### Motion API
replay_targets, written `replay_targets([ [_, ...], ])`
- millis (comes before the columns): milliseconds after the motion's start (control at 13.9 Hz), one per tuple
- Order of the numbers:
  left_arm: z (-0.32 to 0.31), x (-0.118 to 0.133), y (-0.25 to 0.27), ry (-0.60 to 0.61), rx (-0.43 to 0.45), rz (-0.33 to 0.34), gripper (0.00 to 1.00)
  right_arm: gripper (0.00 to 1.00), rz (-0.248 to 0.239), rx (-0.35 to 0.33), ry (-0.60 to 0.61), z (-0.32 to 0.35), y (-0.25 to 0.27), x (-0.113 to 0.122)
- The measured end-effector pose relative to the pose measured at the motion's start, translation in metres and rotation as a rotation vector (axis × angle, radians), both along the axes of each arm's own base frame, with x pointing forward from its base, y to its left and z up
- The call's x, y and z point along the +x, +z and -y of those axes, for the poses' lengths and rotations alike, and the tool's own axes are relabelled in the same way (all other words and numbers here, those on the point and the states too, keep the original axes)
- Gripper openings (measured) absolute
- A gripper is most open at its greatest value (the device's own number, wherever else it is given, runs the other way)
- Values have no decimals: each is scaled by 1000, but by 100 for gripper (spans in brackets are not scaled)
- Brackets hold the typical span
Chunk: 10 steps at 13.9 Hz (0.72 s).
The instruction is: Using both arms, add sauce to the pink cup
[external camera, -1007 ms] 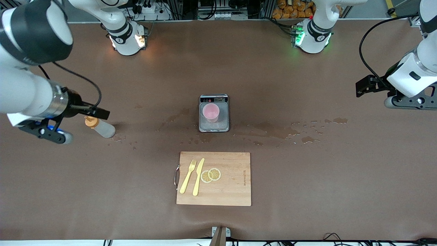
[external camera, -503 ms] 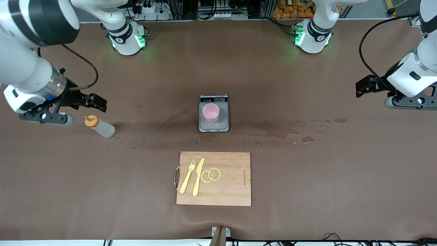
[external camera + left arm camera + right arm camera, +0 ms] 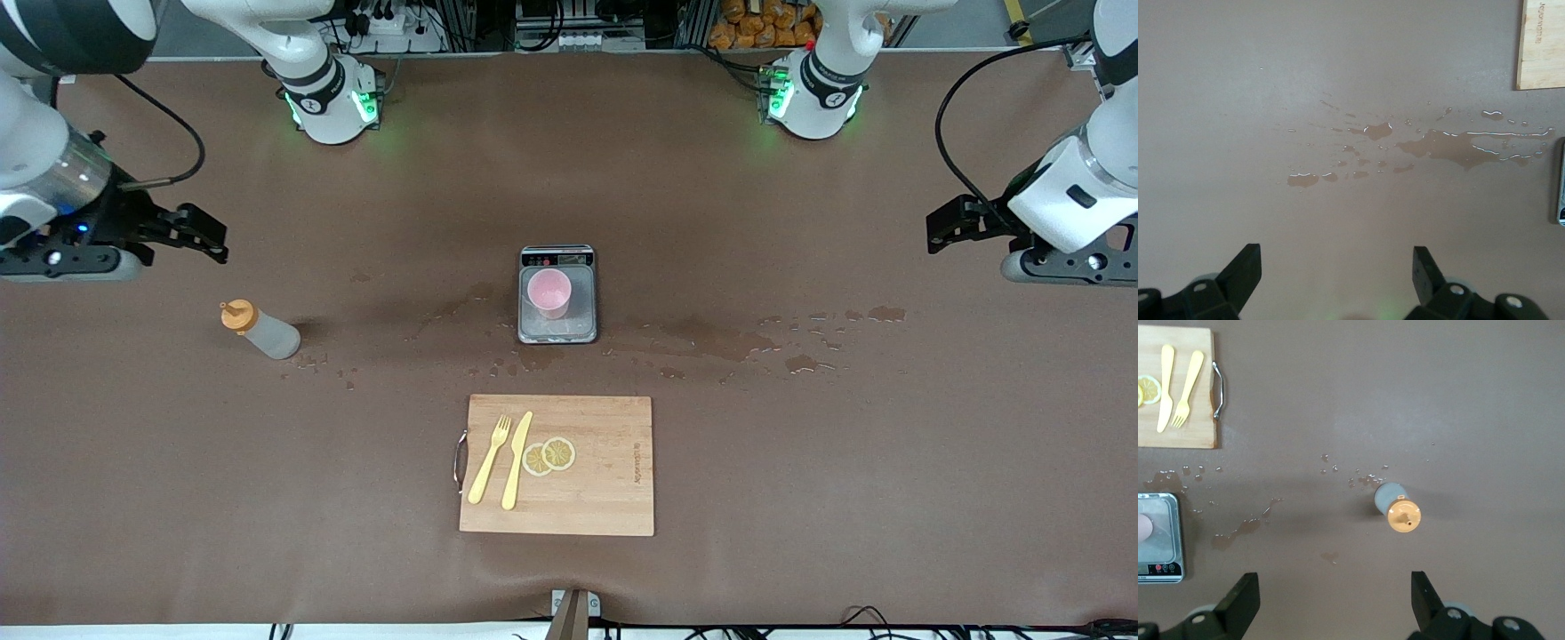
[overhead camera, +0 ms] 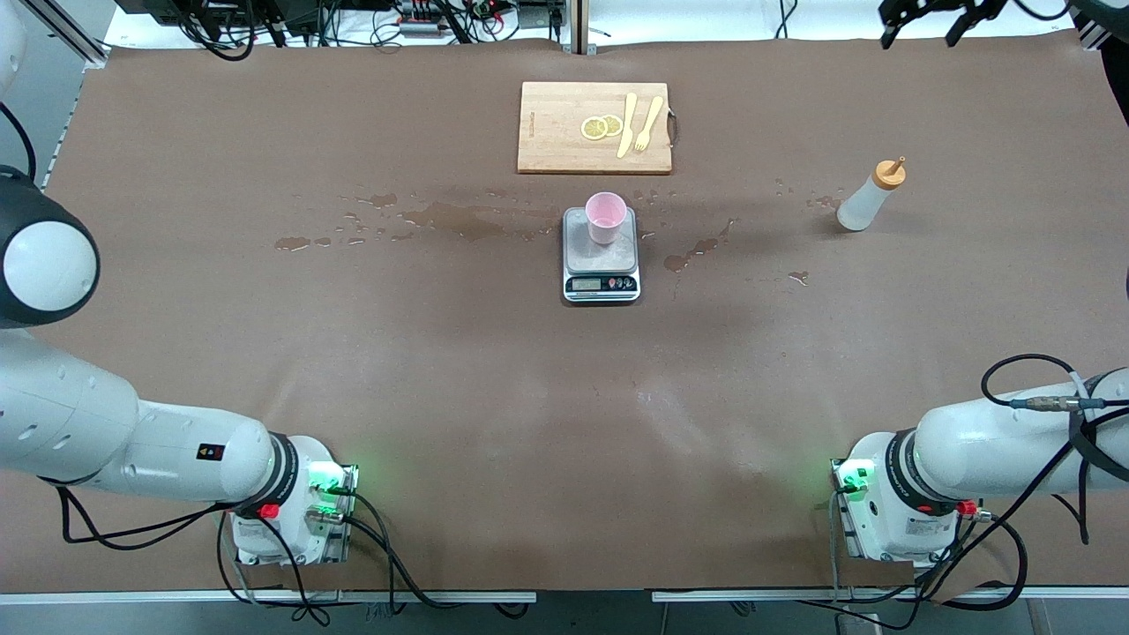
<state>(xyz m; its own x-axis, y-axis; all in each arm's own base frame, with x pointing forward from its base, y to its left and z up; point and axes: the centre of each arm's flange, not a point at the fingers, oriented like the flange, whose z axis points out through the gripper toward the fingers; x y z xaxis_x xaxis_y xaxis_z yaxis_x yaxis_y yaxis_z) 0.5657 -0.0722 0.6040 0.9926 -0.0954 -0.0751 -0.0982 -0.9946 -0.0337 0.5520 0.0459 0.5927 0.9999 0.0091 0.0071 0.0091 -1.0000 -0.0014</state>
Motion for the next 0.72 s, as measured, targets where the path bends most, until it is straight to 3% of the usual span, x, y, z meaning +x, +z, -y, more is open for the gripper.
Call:
replay_targets([
  [719, 0, 0, 1, -1, 0, 1, 100, 100, 0, 0, 3, 3, 2, 1],
])
